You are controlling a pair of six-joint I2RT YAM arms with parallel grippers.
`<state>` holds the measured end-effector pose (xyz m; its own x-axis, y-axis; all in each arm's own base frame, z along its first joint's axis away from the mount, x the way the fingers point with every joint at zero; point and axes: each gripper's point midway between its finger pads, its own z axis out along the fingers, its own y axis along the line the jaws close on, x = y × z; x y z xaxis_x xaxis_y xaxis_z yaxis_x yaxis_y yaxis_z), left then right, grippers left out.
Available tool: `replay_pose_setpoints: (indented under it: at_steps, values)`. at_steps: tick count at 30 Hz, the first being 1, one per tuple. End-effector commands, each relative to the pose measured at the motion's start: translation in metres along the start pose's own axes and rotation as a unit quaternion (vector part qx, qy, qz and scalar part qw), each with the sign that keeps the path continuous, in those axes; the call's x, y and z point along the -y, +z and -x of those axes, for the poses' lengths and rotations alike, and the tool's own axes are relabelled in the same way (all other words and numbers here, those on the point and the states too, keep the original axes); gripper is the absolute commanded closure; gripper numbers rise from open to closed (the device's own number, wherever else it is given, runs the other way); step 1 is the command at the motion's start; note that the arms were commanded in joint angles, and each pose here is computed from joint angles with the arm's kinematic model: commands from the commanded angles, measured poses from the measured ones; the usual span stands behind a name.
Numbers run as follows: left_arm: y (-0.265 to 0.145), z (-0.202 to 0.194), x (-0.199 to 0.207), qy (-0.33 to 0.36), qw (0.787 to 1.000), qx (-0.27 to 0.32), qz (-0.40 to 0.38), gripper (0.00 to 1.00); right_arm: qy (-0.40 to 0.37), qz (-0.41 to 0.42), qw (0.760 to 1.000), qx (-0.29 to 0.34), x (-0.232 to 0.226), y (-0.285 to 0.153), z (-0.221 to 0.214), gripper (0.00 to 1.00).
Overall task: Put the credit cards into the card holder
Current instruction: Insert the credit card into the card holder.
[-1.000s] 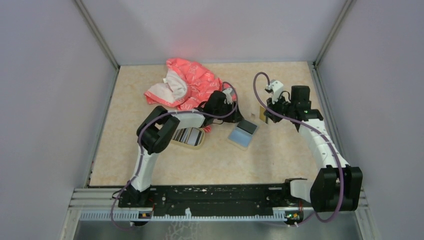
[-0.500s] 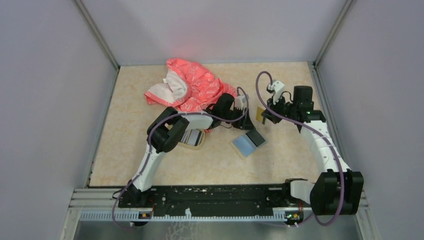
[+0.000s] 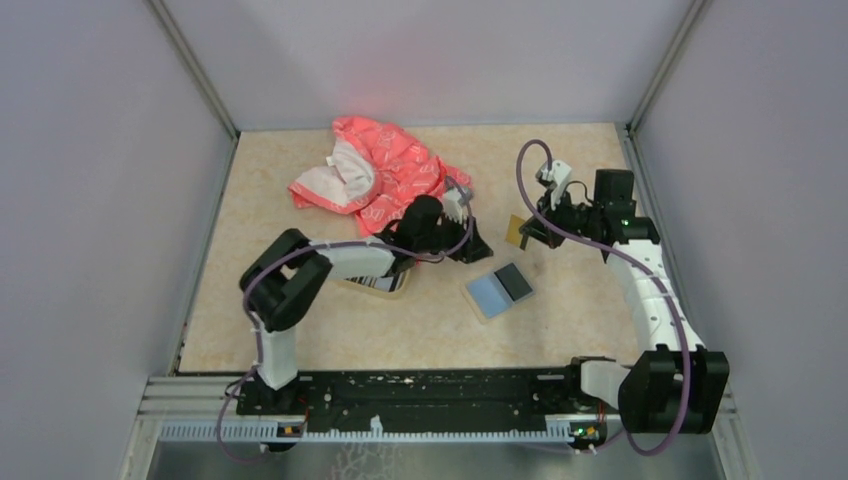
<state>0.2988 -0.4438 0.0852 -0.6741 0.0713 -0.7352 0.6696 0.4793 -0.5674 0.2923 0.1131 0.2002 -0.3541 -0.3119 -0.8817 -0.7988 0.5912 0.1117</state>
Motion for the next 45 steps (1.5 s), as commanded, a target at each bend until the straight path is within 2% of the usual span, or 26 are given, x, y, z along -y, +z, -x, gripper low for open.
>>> replay_pose_setpoints:
  at_steps: [1,5,9,13,19,27,31,35,45]
  values:
    - [-0.044,0.061,0.023,0.066,0.991,0.113,0.028,0.47,-0.045,0.005,0.998,0.042,-0.006,-0.014,0.034,1.0]
    - [-0.075,0.03,0.048,0.088,0.991,0.096,0.037,0.49,-0.038,0.01,0.998,0.044,-0.007,-0.013,0.034,1.0]
    - [-0.082,-0.037,0.079,0.101,0.993,0.05,0.025,0.62,-0.034,0.004,0.999,0.041,-0.004,-0.012,0.032,1.0]
    - [-0.07,-0.086,0.112,0.13,0.991,0.019,0.007,0.77,-0.028,0.0,0.999,0.039,-0.001,-0.01,0.029,1.0]
    - [-0.034,-0.136,0.109,0.128,0.991,-0.039,0.023,0.84,-0.023,-0.001,0.999,0.034,0.002,-0.008,0.024,1.0]
    - [-0.013,-0.152,0.083,0.126,0.987,-0.057,0.078,0.82,-0.02,0.002,0.999,0.03,0.003,-0.006,0.021,1.0]
    - [-0.021,-0.155,0.054,0.107,0.98,-0.059,0.158,0.8,-0.019,0.003,0.999,0.029,0.003,-0.005,0.02,1.0]
    - [-0.036,-0.147,0.03,0.096,0.97,-0.034,0.22,0.77,-0.015,0.01,1.0,0.018,0.004,-0.002,0.013,1.0]
    - [-0.038,-0.122,0.017,0.076,0.975,-0.016,0.21,0.73,0.03,0.065,0.997,-0.022,0.0,0.013,-0.014,1.0]
